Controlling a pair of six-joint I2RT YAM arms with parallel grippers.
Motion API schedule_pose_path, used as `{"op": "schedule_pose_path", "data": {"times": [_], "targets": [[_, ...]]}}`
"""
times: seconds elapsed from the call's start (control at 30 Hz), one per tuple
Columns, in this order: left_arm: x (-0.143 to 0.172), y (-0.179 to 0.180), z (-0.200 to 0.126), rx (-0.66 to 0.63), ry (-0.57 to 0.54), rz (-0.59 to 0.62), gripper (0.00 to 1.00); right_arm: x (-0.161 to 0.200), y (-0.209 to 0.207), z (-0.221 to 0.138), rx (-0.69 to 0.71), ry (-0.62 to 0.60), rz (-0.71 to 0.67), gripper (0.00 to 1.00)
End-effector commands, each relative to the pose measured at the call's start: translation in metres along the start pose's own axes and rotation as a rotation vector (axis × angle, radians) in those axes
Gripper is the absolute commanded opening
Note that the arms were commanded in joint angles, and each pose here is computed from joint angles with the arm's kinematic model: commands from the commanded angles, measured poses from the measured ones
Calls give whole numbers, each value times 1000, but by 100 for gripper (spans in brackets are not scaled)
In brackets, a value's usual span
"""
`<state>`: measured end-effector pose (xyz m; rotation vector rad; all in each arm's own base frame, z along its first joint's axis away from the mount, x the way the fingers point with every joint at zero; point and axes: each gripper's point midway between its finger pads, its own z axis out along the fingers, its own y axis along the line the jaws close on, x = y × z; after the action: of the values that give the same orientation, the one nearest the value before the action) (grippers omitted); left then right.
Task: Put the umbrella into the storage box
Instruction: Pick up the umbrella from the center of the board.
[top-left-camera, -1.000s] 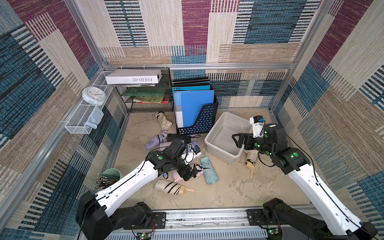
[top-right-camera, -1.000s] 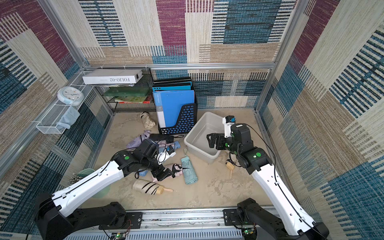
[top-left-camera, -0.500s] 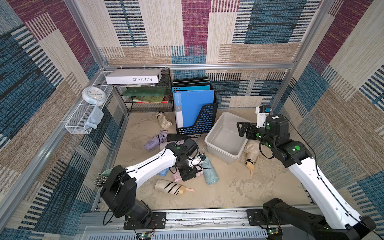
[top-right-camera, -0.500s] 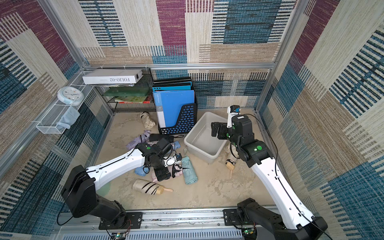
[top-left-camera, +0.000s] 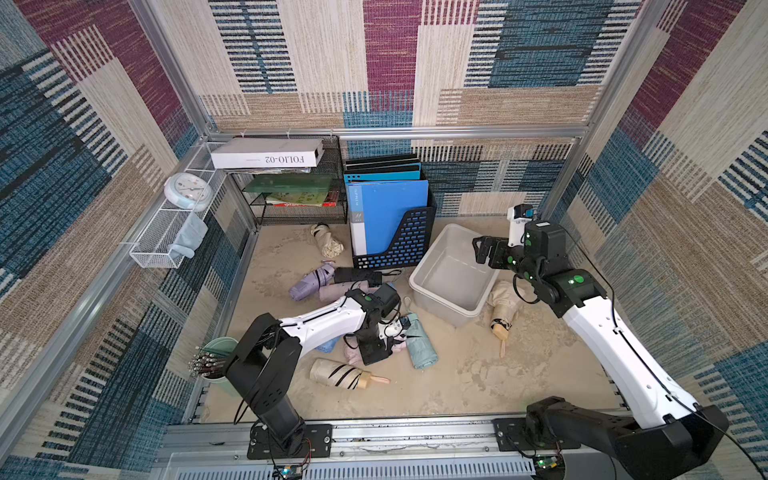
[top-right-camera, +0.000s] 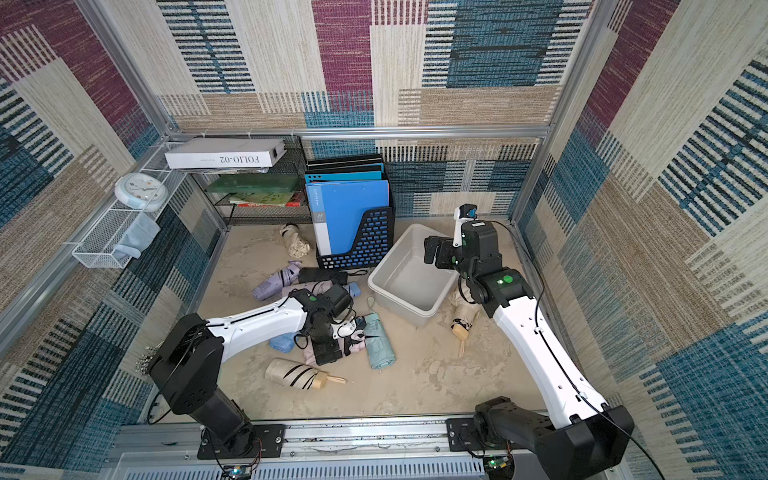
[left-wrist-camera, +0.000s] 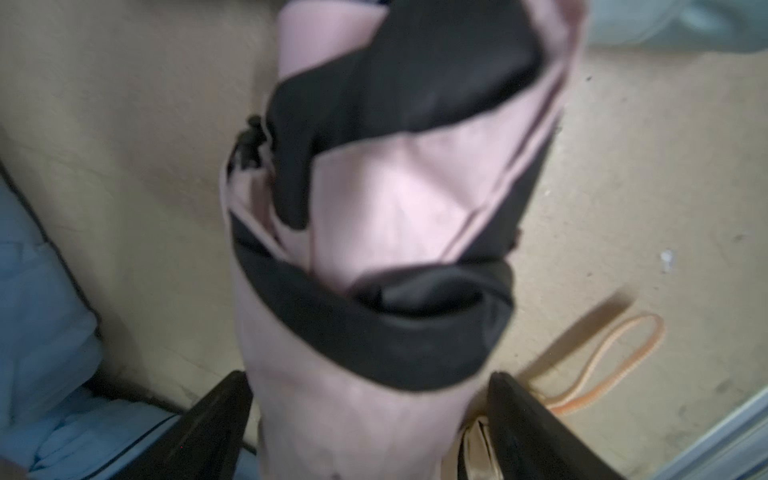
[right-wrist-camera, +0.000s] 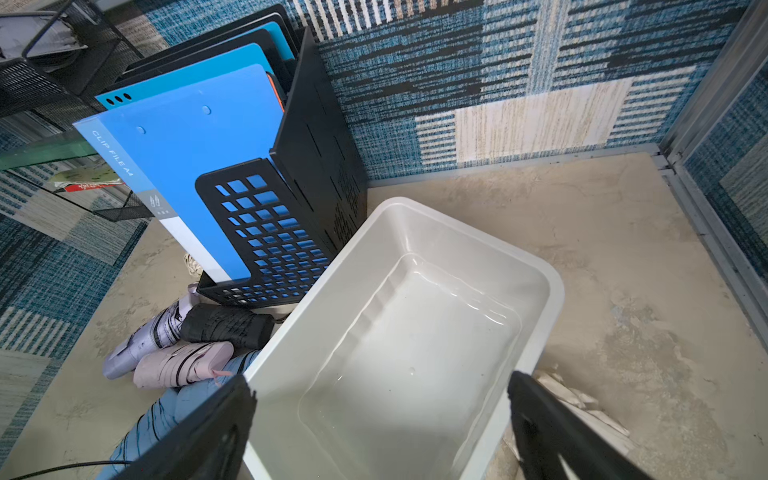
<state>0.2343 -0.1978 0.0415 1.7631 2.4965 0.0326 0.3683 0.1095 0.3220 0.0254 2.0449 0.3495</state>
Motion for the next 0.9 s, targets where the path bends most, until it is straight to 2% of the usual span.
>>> {"op": "schedule_pose_path", "data": {"times": [0.0,0.13,0.37,0.57,0.7,0.87], "targets": [[-6,9,4,-32,-9,21,90,-13,4,1,-35,-23,-11,99],[-7,13,9,-48,-15,33,86,-11,2,6,-33,-4,-15,99],[-5,13,20,-37,0,46,72,-8,0,11,-31,9,0,99],[-2,12,18,-33,-1,41,54,-8,2,12,-38,26,-14,99],[-1,8,10,-28,-27,26,45,-2,6,12,-59,77,-80,99],[-2,5,-3,-34,-71,5,29,4,13,7,-101,136,-221,99]]}}
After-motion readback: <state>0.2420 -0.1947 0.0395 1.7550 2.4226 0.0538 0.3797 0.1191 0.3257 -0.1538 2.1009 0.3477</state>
